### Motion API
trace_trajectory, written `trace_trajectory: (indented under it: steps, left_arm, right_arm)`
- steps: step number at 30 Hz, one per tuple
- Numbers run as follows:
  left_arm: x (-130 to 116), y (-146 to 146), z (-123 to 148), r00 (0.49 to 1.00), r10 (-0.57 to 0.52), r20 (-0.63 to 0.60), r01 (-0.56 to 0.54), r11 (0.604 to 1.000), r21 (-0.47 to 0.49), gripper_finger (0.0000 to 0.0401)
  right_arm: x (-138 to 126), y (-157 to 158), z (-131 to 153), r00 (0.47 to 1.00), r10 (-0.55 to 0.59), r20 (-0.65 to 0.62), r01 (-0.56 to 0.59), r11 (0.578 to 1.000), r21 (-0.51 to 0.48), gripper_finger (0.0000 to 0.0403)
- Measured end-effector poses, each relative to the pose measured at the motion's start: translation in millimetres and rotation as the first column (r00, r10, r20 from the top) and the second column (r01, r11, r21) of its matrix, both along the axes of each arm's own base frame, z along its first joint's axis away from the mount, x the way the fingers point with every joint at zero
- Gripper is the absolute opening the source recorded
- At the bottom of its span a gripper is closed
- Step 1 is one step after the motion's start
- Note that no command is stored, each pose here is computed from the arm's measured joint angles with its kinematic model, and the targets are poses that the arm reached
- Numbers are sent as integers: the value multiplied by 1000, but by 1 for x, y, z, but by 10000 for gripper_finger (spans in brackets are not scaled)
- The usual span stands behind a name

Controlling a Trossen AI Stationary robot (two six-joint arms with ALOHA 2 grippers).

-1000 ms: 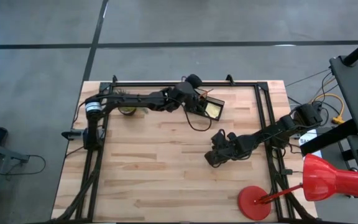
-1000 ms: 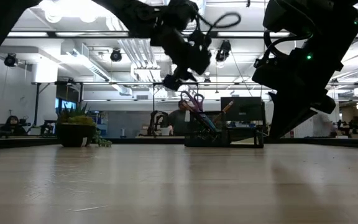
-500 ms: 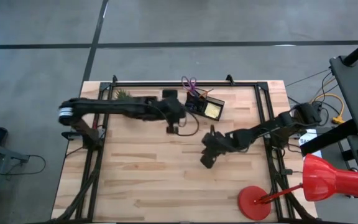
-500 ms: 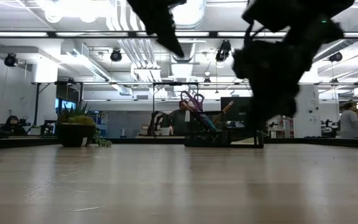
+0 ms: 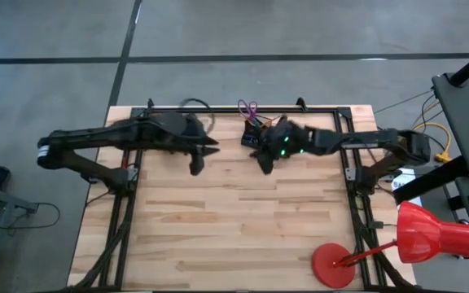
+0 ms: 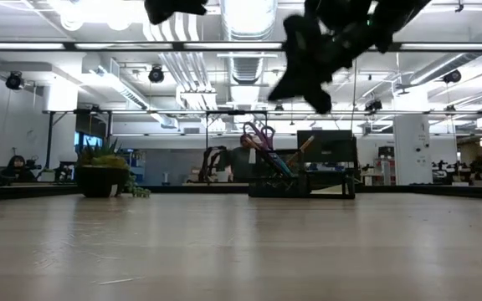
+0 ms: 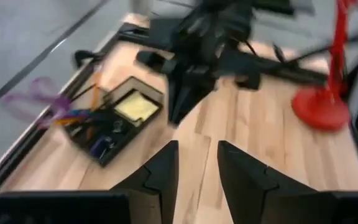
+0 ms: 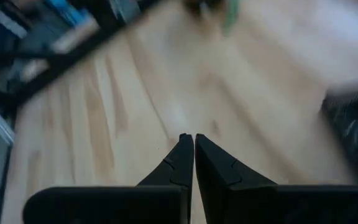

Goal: Pick and place office supplies into organizer
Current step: Return to Home Position

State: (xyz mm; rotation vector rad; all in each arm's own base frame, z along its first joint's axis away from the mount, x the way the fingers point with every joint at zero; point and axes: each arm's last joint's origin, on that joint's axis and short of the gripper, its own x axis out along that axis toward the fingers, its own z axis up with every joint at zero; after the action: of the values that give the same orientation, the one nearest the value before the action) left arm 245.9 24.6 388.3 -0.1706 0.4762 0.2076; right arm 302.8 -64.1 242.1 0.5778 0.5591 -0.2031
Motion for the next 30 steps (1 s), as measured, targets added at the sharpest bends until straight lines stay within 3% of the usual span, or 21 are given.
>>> trace_trajectory:
  steps: [3,9,14,17,22,26,30]
  left_arm:
    - [-17,-1,8,997,69,37,-65,994,-85,95]
    - [-44,-5,18,989,83,122,-55,975,-215,95]
    - [-66,-14,23,977,-114,180,155,960,-232,95]
    - [-79,-17,29,963,-148,227,205,946,-251,95]
    - [-97,-18,37,931,-184,316,249,952,-179,95]
    - [-115,-21,39,867,-253,430,323,941,-97,95]
    - [-130,-23,22,839,-260,478,333,940,-74,95]
  right_arm:
    - [-8,-5,34,994,-3,108,9,999,-53,8]
    - [-36,6,89,966,105,234,-48,970,-239,8]
    - [-65,18,130,921,154,358,-37,949,-313,8]
    - [-83,21,149,891,140,432,-7,956,-293,8]
    - [-100,24,168,849,21,527,73,985,-156,8]
    - [-103,35,173,835,128,536,-8,975,-221,8]
    - [-101,45,168,830,190,525,-82,972,-222,8]
